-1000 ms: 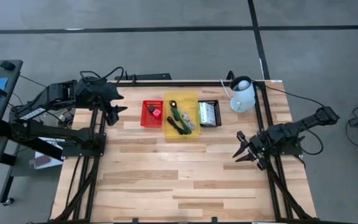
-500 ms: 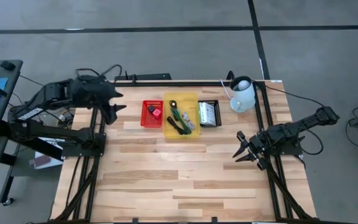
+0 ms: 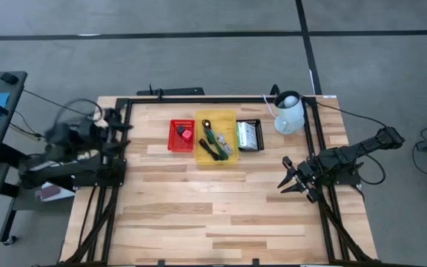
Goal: Pick and place items into bin
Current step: Return to Home Position
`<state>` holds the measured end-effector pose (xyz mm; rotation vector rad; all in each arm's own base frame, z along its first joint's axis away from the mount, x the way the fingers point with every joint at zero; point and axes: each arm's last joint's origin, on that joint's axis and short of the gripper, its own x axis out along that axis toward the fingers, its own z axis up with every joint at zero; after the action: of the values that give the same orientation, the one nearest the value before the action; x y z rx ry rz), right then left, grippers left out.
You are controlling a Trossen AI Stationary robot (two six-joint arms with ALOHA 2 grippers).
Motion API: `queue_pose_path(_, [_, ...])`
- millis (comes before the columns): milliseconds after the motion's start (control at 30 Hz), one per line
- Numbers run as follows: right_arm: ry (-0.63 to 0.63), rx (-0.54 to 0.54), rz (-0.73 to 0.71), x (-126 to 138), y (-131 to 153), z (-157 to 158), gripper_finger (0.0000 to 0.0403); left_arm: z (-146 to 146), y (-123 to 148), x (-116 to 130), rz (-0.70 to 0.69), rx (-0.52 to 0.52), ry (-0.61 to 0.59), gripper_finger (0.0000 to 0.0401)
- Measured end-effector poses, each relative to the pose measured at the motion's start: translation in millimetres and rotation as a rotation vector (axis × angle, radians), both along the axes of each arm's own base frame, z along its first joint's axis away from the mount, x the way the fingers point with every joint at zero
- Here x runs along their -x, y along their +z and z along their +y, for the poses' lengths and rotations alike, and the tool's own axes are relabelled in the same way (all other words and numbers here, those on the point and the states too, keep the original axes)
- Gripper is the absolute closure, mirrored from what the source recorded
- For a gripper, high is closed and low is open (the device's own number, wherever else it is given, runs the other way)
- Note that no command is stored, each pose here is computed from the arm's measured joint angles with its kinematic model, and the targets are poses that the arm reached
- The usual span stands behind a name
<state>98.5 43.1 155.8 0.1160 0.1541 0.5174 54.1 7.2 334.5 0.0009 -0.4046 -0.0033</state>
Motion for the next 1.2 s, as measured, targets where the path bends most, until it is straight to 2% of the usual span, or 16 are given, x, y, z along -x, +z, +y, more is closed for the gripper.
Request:
queue_pose_path(133, [0.000, 0.001, 0.001, 0, 0, 0, 0.0316, 0, -47, -4, -0.129, 0.015, -0.058, 0.0181])
queue_pose_path(200, [0.000, 0.000, 0.001, 0, 0, 0, 0.0316, 0, -65, -8, -0.111, 0.033, -0.078, 0.0181])
queue_pose_path(267, [0.000, 0.001, 0.003, 0, 0, 0, 0.0316, 0, -83, -17, -0.023, 0.048, -0.122, 0.0181])
queue_pose_path(467, [0.000, 0.005, 0.013, 0, -1, 0, 0.0316, -8, -100, -23, 0.136, 0.008, -0.284, 0.0181])
queue_pose_path(533, [0.000, 0.006, 0.016, 0, -2, 0, 0.0316, -11, -101, -23, 0.147, 0.003, -0.319, 0.0181])
queue_pose_path(633, [0.000, 0.006, 0.016, 0, -2, 0, 0.0316, -14, -110, -25, 0.246, 0.008, -0.362, 0.0181])
queue_pose_path(800, [0.000, 0.006, 0.015, 0, -2, 0, 0.0316, -17, -124, -30, 0.291, -0.020, -0.393, 0.0181])
queue_pose_path(1033, [0.000, 0.006, 0.015, 0, -2, 0, 0.0316, -18, -154, -38, 0.367, 0.017, -0.410, 0.0181])
queue_pose_path(1200, [0.000, 0.006, 0.015, 0, -1, 0, 0.0316, -18, -157, -39, 0.379, 0.020, -0.417, 0.0181])
